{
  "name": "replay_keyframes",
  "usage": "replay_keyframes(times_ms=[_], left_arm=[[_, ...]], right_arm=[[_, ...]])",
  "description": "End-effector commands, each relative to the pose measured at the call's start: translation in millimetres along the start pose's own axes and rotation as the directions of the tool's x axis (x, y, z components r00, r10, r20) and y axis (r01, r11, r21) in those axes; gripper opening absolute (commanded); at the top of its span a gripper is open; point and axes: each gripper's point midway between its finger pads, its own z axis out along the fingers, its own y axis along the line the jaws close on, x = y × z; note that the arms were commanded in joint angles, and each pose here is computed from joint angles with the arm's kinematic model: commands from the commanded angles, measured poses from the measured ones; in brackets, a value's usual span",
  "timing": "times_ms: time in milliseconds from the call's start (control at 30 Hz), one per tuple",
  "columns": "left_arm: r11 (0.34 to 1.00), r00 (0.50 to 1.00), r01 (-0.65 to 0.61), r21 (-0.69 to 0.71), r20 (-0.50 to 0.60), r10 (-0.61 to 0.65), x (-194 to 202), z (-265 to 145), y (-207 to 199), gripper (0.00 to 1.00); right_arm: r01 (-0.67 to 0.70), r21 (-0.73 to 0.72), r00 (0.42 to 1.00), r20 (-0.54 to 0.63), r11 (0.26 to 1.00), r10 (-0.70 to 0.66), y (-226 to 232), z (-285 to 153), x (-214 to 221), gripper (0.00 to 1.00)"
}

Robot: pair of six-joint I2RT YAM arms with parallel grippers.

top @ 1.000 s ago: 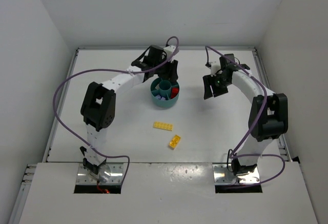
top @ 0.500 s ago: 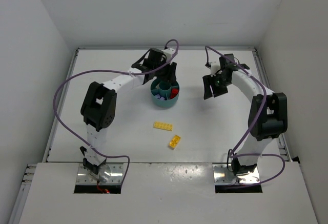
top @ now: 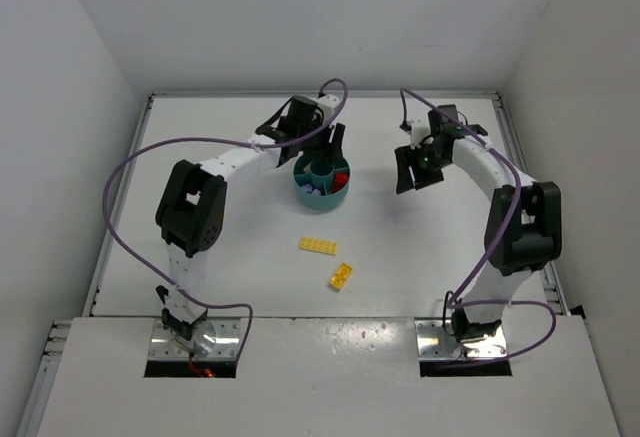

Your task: Sort the legos into containers by color

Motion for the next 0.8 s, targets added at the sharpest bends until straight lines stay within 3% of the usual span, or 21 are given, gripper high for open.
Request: replay_keyframes(times_ms=[0, 200, 333, 567, 767], left_arm=[[0.999, 0.98, -0.051, 0.018, 0.191, 0.046, -66.3, -43.1, -8.3, 0.67], [0.997, 0.915, -0.071, 0.015, 0.398, 0.059, -138.3, -121.8, -10.6, 0.68], [0.998, 0.901, -0.054, -0.041, 0.428, 0.067, -156.2, -164.4, 7.1, 0.68], [0.987, 0.922, 0.062, -0.151, 0.388, 0.001, -103.8, -214.7, 62.8, 0.68], [0.95, 0.916, 0.172, -0.262, 0.398, -0.056, -51.7, -266.0, 104.3, 0.69]], right_arm=[[0.05, -0.068, 0.996, 0.072, 0.996, -0.045, 19.3, -17.3, -10.5, 0.59], [0.194, -0.215, 0.977, 0.136, 0.957, -0.167, 60.8, -33.3, 4.6, 0.59], [0.292, -0.24, 0.953, 0.158, 0.926, -0.26, 85.9, -35.2, 16.7, 0.59], [0.575, -0.232, 0.815, 0.074, 0.785, -0.575, 164.0, 3.0, 47.4, 0.59], [0.643, -0.146, 0.765, 0.078, 0.752, -0.639, 182.9, 41.6, 38.4, 0.59]])
